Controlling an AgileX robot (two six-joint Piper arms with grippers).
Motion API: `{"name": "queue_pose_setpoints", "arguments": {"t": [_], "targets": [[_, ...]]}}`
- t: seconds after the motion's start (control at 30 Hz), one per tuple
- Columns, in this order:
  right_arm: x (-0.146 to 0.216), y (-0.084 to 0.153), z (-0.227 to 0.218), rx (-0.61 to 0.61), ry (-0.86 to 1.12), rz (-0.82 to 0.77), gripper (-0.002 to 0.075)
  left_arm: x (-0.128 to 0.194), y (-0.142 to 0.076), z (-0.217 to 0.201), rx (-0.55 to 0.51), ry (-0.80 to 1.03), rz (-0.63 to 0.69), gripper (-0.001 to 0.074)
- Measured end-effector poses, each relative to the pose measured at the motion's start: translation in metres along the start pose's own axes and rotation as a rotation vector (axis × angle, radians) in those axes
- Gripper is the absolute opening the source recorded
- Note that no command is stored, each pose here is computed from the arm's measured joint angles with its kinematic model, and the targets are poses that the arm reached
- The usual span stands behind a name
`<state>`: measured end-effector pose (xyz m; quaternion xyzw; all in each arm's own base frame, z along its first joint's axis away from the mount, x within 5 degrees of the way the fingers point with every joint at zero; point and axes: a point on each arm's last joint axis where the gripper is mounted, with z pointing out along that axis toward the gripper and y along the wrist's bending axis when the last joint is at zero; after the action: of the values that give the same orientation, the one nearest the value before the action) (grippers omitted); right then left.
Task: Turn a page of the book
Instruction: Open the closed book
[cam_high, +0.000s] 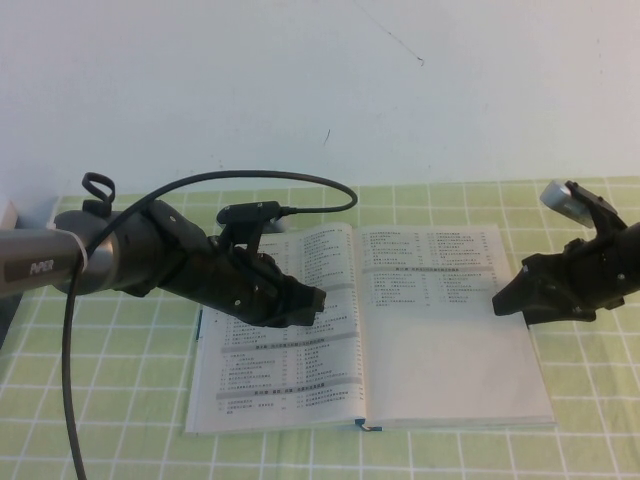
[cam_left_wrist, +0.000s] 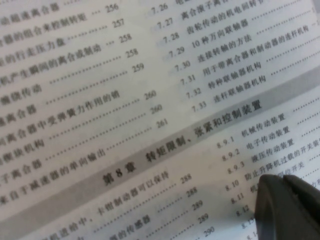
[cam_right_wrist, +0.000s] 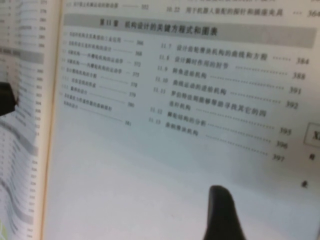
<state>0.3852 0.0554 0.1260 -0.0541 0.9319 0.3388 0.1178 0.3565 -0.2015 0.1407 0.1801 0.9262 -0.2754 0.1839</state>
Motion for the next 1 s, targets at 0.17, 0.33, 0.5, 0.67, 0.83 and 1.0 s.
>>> {"name": "queue_pose_setpoints", "arguments": {"t": [0.17,0.33,0.5,0.67,0.83,1.0], "targets": [[-0.001,0.0,-0.003,-0.023,-0.002,-0.012,0.0391,0.0,0.0,0.0,-0.001,0.0,0.008,-0.0004],[-0.006,0.004,-0.006,-0.044,-0.001,-0.031,0.0345,0.0,0.0,0.0,-0.002,-0.001,0.009,-0.0004],[-0.009,0.008,-0.008,-0.067,0.006,-0.043,0.0333,0.0,0.0,0.0,-0.003,-0.001,0.01,-0.0004],[-0.008,0.007,-0.009,-0.055,0.023,-0.06,0.0332,0.0,0.0,0.0,-0.003,-0.001,0.01,-0.0004],[-0.004,0.004,-0.01,-0.013,0.078,-0.088,0.0331,0.0,0.0,0.0,-0.003,-0.001,0.01,-0.0004],[-0.007,0.008,-0.013,-0.002,0.131,-0.113,0.0328,0.0,0.0,0.0,-0.003,-0.001,0.01,-0.0004]]}}
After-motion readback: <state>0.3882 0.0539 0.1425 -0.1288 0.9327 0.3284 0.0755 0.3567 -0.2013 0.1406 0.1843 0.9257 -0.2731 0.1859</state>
